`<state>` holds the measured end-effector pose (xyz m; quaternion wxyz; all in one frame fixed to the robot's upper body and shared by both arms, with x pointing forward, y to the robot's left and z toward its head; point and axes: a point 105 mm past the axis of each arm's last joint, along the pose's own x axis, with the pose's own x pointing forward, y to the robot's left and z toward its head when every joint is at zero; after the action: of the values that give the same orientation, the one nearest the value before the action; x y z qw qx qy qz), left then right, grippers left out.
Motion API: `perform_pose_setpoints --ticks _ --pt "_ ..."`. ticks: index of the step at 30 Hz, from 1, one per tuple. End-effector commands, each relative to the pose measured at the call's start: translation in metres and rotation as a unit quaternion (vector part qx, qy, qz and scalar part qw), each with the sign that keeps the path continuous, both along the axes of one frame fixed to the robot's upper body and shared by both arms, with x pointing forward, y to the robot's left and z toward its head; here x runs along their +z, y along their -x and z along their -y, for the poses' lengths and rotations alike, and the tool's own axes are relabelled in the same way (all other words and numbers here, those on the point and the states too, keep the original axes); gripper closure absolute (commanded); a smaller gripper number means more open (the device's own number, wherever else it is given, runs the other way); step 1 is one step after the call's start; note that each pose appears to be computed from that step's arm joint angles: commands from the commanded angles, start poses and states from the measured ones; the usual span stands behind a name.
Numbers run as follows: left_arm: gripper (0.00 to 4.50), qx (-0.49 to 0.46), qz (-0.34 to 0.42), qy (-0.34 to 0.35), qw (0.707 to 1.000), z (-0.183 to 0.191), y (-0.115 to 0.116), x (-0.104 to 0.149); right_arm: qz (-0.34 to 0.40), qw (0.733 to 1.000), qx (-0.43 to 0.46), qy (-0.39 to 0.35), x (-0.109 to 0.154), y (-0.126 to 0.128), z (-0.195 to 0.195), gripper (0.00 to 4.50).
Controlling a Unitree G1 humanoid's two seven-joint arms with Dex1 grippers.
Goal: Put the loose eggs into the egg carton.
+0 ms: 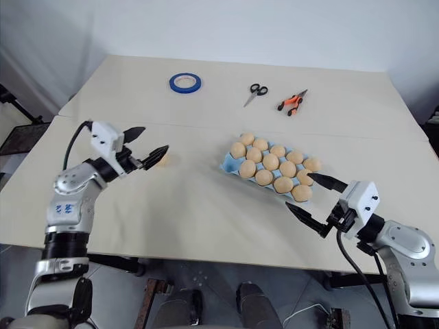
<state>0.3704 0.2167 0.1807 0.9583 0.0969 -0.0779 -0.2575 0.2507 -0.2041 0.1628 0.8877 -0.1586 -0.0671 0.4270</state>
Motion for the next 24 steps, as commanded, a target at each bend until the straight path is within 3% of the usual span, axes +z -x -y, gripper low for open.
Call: perform_pose_setpoints --ticks 1,7,15,24 --pt "0.03 0.046 0.038 0.022 0.998 -0.026 0.014 0.022 -0.002 0.999 0.051 0.011 0.007 0.014 -0.006 0.00" --pt "0.03 0.105 0.027 0.055 0.993 -0.058 0.042 0.011 -0.009 0.998 0.065 0.007 0.008 0.013 -0.008 0.00" --pt "0.03 0.112 -0.037 0.048 0.992 -0.075 0.090 -0.027 -0.027 0.997 0.072 0.005 0.002 0.010 -0.011 0.00" --pt "0.03 0.083 -0.058 0.064 0.993 -0.062 0.101 -0.037 -0.018 0.998 0.063 0.012 0.002 -0.003 -0.009 0.00"
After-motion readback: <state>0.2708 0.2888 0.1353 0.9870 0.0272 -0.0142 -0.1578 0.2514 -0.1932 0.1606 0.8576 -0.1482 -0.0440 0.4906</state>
